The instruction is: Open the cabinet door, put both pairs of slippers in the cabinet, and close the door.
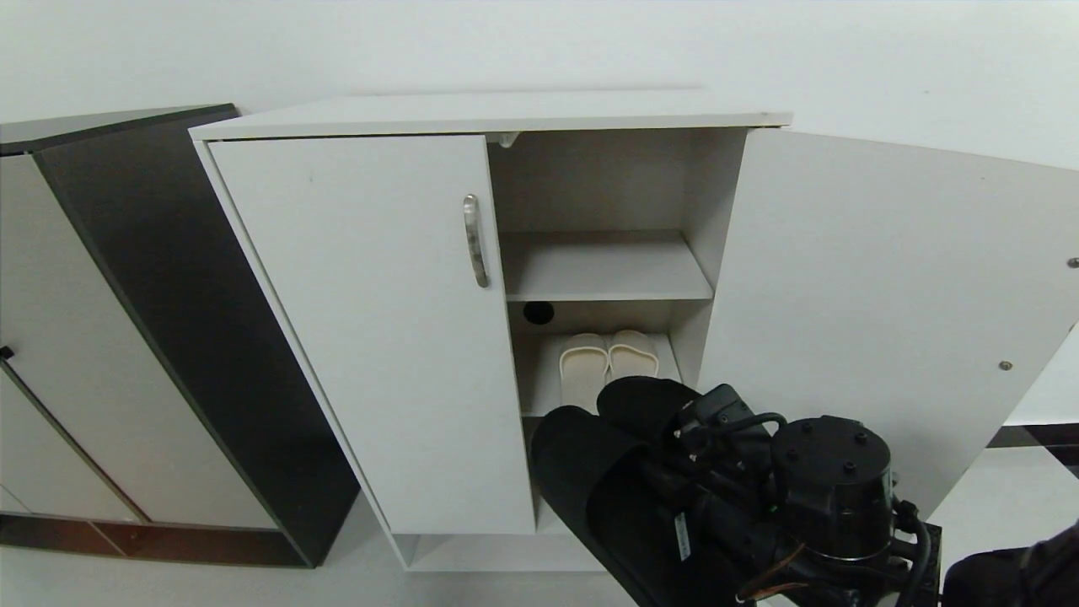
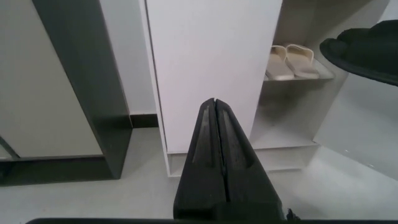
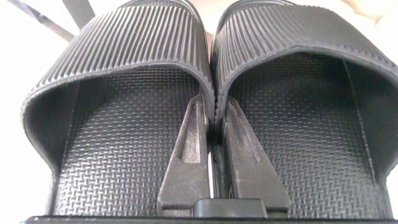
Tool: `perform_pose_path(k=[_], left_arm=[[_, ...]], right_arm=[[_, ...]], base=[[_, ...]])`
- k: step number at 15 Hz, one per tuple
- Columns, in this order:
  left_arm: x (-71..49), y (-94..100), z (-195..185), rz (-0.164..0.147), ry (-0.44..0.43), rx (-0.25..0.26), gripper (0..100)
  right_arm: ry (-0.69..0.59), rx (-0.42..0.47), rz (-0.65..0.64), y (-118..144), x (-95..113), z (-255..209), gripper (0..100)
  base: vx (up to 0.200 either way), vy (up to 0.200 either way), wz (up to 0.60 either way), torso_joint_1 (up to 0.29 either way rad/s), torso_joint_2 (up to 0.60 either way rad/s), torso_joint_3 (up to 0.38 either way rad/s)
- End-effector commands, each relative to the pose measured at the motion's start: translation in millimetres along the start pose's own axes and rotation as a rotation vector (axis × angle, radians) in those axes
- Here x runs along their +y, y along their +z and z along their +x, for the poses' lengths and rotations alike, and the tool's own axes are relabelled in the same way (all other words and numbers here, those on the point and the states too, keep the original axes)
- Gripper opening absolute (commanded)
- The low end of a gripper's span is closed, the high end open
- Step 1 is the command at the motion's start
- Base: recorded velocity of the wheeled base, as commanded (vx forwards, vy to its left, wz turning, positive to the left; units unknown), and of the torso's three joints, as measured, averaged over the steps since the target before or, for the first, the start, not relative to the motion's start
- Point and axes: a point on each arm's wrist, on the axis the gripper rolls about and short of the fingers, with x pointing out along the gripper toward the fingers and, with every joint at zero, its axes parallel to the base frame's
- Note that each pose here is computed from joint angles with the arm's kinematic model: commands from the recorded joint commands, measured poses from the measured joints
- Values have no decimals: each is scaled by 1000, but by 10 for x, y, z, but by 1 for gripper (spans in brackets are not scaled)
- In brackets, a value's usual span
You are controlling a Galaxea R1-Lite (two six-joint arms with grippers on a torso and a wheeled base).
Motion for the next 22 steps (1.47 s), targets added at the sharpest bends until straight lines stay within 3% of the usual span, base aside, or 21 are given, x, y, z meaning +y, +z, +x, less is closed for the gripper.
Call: perform_pose_path(k=[1, 5, 7, 10, 12, 16, 22], left_arm=[[3, 1, 0, 2, 13, -1, 0], [2, 1, 0, 2, 10, -1, 0], [3, 1, 0, 2, 13, -1, 0], [3, 1, 0, -1, 13, -1, 0], [2, 1, 0, 2, 10, -1, 0], [1, 1, 0, 13, 7, -1, 0], [1, 1, 0, 13, 7, -1, 0]], right_arm=[[-70, 16, -3, 100, 96, 111, 0], [-244, 65, 114, 587, 446, 189, 0], [-329, 76, 134, 799, 497, 196, 0], [-349, 12, 183, 1173, 610, 192, 0], [-383, -20, 188, 1270, 641, 252, 0], [-434, 10, 155, 1267, 561, 454, 0], [-452, 11, 228, 1379, 523, 512, 0]], base=[[0, 0, 0, 0, 0, 0], [0, 0, 0, 0, 0, 0], [0, 0, 0, 0, 0, 0], [0, 0, 0, 0, 0, 0], [0, 0, 0, 0, 0, 0], [0, 0, 0, 0, 0, 0], [0, 0, 0, 0, 0, 0]])
